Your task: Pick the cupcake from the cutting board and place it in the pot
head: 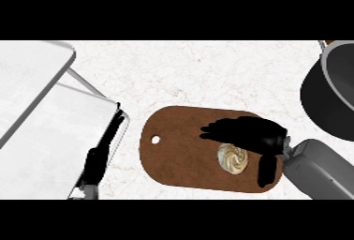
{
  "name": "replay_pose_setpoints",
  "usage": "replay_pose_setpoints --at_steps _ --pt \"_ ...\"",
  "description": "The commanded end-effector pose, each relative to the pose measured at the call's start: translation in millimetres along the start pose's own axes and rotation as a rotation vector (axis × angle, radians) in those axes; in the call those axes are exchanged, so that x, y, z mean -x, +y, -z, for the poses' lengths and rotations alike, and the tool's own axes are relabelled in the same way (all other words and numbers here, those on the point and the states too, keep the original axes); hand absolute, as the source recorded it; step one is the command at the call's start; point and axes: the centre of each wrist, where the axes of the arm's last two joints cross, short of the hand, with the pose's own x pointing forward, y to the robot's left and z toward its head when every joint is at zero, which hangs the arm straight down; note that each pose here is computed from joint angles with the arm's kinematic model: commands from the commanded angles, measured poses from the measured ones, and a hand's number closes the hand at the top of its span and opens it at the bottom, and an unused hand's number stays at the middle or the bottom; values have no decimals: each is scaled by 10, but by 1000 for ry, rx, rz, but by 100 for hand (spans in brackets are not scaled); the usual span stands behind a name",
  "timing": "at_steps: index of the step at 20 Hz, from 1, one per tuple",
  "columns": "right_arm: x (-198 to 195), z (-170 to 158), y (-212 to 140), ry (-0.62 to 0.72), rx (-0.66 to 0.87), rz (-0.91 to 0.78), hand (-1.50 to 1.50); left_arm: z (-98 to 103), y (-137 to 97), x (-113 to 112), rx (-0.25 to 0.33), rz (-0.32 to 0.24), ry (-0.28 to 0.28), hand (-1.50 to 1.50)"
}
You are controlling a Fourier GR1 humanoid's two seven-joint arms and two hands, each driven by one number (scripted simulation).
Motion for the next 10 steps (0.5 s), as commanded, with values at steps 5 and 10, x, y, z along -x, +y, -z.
replay_pose_setpoints --at_steps 5,10 --pt "5 115 96 -52 -32 -73 150 336 531 -646 -130 62 -184 0" --pt "6 154 254 -110 -10 -122 150 251 626 -609 -111 59 -190 0"
